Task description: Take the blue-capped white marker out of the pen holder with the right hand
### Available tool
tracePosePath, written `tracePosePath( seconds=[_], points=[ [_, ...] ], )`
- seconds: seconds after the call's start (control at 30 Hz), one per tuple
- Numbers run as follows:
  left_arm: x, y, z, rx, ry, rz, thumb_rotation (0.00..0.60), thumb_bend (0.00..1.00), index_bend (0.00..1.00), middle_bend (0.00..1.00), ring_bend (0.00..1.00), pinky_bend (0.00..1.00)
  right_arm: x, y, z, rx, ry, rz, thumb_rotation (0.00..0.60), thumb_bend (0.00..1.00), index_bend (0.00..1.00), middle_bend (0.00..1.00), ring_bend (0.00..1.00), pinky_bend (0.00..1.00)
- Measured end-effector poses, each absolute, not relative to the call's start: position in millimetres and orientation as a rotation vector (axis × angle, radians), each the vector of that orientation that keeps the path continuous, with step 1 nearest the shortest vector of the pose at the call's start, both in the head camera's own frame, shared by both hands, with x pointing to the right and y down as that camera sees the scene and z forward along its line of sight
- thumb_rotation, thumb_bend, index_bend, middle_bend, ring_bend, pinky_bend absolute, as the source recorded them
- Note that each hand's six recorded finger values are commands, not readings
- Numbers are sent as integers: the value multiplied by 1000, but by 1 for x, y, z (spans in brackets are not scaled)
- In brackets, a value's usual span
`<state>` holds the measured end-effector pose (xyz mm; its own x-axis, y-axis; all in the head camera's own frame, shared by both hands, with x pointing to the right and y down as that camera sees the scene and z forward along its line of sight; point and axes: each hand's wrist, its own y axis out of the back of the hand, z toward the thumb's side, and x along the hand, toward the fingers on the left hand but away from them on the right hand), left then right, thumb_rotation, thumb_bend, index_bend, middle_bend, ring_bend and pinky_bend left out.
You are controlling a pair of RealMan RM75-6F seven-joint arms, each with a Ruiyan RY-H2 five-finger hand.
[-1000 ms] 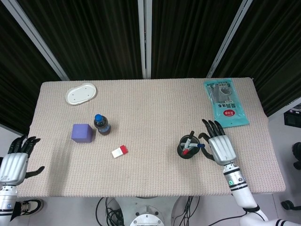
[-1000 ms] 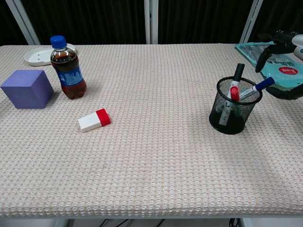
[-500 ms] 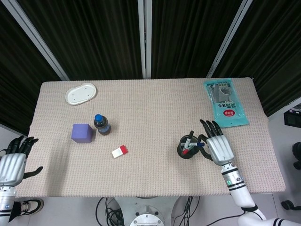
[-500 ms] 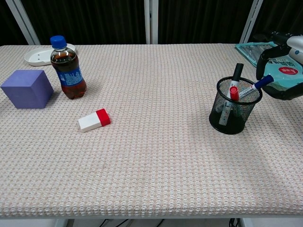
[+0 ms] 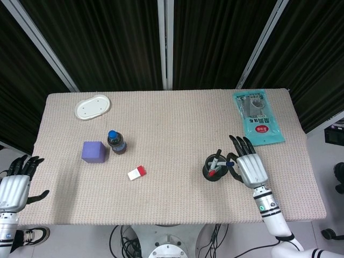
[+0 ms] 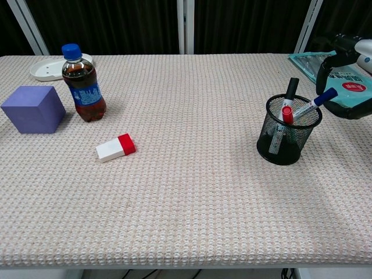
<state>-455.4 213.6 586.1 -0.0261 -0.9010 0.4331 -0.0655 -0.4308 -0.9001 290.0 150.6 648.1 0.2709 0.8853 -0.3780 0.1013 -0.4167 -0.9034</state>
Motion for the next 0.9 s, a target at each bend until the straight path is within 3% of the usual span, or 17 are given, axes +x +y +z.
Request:
tracePosePath(
  seconds=[0.23, 0.63, 0.9],
  points=[
    [-455, 213, 585, -1558, 1038, -1529, 600, 129, 172, 120, 0, 77, 292, 150, 630, -1713, -940, 1176, 600, 352, 671, 1, 0, 0],
    [-451, 213, 583, -1562, 1038, -1514, 600, 129, 172, 120, 0, 76, 313, 145, 576, -1621, -1060, 1075, 600, 353, 724, 22, 0, 0],
    [-453, 213, 584, -1563, 1040, -1522, 600, 129, 172, 120, 0, 76, 336, 138, 577, -1570, -1101, 1138, 600, 354, 732, 26, 0, 0]
  ],
)
